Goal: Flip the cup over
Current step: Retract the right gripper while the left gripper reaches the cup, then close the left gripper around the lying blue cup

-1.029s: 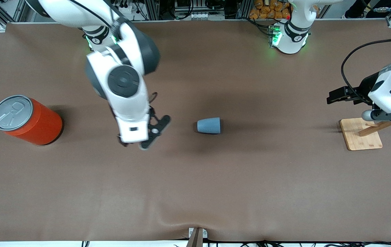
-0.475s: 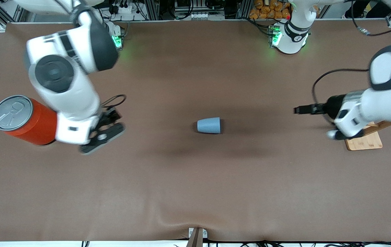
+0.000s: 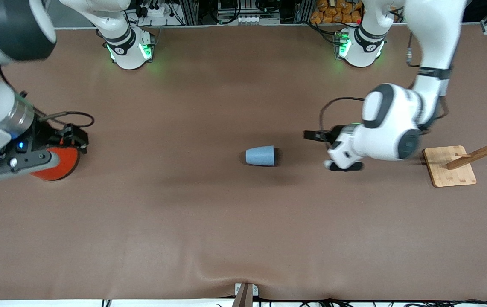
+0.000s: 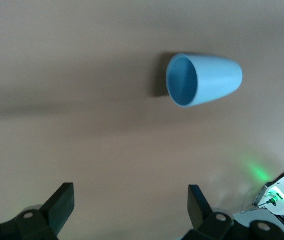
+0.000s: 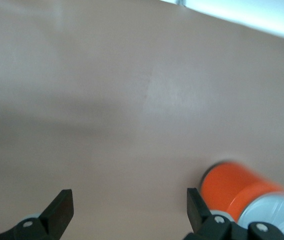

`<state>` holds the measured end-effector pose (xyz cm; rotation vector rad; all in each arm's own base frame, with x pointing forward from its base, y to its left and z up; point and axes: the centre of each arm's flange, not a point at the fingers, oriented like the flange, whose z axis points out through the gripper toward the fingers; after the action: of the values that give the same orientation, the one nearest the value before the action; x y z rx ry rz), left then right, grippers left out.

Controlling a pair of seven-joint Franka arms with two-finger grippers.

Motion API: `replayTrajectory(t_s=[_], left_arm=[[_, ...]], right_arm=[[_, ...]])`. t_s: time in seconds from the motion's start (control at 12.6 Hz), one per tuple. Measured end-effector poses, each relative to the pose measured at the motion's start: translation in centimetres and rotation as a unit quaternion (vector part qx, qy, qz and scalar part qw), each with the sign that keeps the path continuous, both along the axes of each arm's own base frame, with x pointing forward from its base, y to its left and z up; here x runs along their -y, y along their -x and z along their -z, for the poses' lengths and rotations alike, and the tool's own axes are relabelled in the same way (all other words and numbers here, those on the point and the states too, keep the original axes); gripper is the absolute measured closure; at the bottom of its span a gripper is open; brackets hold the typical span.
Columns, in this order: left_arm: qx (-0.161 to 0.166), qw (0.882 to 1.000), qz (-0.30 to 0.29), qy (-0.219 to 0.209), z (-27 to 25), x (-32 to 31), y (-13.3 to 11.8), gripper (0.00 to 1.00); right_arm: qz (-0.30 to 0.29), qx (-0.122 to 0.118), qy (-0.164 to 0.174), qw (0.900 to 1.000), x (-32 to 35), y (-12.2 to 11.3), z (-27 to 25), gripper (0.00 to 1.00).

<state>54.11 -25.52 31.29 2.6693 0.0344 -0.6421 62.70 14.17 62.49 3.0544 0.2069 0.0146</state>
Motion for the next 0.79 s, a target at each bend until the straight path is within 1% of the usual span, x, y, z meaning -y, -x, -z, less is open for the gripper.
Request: replayTrajectory(t_s=[0.08, 0.16, 0.32, 0.4, 0.47, 0.63, 0.79], left_arm=[[-0.006, 1.000, -0.013, 0.018, 1.1, 0.7, 0.7, 0.00], [-0.013, 0.999, -0.025, 0.039, 2.0, 0.8, 0.9, 0.00], [-0.024, 0.996, -0.047, 0.070, 4.2, 0.6, 0.9, 0.00], [-0.027, 0.995, -0.056, 0.076, 5.7, 0.6, 0.8, 0.00], [-0.028, 0.994, -0.064, 0.083, 7.3, 0.6, 0.7, 0.00], [-0.025, 0.990, -0.084, 0.114, 10.2, 1.1, 0.6, 0.00], [-0.016, 0.982, -0.103, 0.156, 12.0, 1.5, 0.6, 0.00]], right_arm=[[0.032, -0.001, 0.003, 0.999, -1.1, 0.8, -0.1, 0.00], [0.055, -0.005, -0.001, 0.998, -1.1, 1.2, -0.1, 0.00], [0.110, -0.024, -0.039, 0.993, 2.9, 1.2, -0.4, 0.00], [0.133, -0.027, -0.051, 0.989, 6.0, 1.3, -0.6, 0.00], [0.141, -0.025, -0.057, 0.988, 8.7, 1.7, -0.8, 0.00], [0.141, -0.007, -0.063, 0.988, 12.1, 2.8, -0.4, 0.00], [0.148, 0.006, -0.063, 0.987, 13.2, 5.3, 0.6, 0.00]])
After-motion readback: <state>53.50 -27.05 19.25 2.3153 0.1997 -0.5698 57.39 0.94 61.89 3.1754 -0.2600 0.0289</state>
